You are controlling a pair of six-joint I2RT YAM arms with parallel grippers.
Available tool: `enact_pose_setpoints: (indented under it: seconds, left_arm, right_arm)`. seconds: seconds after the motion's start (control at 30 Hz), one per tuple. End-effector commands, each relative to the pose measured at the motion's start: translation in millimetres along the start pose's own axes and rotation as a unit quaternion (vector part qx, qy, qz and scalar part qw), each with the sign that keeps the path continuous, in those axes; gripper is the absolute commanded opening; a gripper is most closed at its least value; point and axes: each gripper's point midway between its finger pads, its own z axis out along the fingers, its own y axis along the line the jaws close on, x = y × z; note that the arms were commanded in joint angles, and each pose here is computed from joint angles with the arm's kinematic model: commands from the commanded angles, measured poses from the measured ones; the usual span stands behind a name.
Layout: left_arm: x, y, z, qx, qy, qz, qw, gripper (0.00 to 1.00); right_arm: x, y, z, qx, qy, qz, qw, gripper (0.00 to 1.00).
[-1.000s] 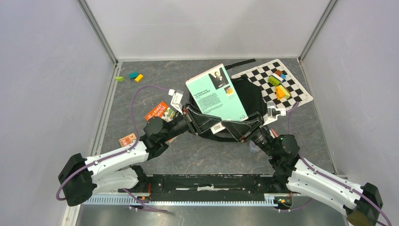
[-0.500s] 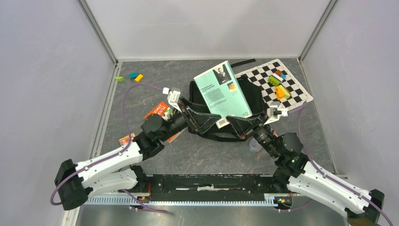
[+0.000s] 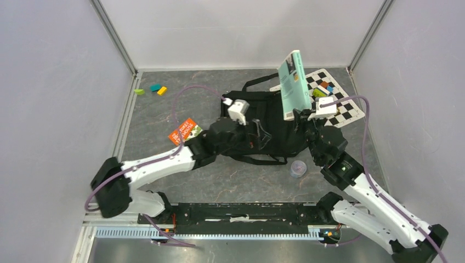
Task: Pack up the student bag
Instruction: Pick up the book from the center of the board, then place the book in the student bag.
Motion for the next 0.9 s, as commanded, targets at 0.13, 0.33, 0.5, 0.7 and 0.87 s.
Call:
enact_pose_setpoints:
  seconds: [0.13,0.33,0.5,0.7,0.87]
  left_arm:
    - [30,-32,84,-0.022,0.053,0.02,0.998,1.0]
    - [61,-48,151,-0.052,0.07,0.021,0.996,1.0]
    - [84,-33,198,-0.114,0.089,0.051,0.988,1.0]
    - [105,-5,228,-0.168,0.09,0.084,0.978,1.0]
    - [105,7,232,-0.193,0.079,0.095,0.973,0.99]
  right_arm:
    - [-24,-100,28,0.108,-0.01,0.008,0.994,0.0]
    - [6,-160,13,0.192,0.036,0.041,0.98,0.0]
    - [5,-176,-6,0.227,0.03,0.042,0.973,0.0]
    - [-18,-177,-22,0.237,0.019,0.016,0.971,0.0]
    - [-30,-172,-27,0.226,0.012,0.0,0.974,0.0]
